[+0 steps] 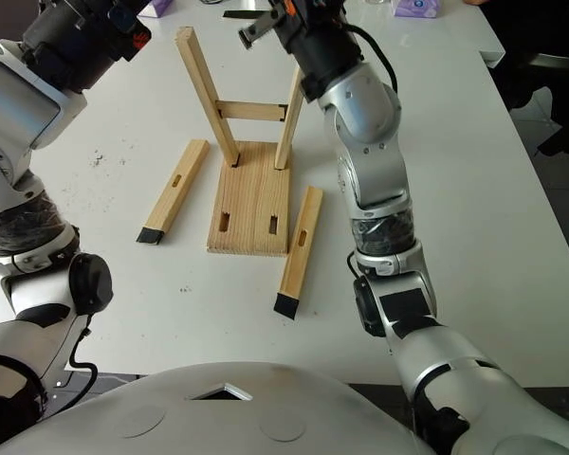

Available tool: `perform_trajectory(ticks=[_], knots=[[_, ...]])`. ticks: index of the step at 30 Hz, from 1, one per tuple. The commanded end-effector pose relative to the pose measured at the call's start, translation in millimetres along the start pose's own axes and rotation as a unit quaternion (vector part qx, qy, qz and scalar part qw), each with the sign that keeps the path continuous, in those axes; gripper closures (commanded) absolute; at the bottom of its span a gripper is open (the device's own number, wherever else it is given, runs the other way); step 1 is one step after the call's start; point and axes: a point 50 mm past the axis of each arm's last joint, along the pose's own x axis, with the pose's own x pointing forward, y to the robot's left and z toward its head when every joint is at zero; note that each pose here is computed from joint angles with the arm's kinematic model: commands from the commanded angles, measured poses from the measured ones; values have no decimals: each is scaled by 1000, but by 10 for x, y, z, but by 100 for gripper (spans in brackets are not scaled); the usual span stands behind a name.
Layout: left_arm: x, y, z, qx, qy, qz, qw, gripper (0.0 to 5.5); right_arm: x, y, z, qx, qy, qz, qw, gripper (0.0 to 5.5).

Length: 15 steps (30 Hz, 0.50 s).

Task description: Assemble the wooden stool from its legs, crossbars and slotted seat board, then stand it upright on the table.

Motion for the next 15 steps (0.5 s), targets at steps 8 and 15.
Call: perform_trajectory(ticks=[8, 15], knots=[[-76, -110, 74, -27, -33, -42, 998, 362, -121, 48, 127, 22, -3, 68, 997, 508], [-204, 27, 131, -28, -24, -36, 999, 270, -154, 136, 100, 22, 2, 126, 992, 508]])
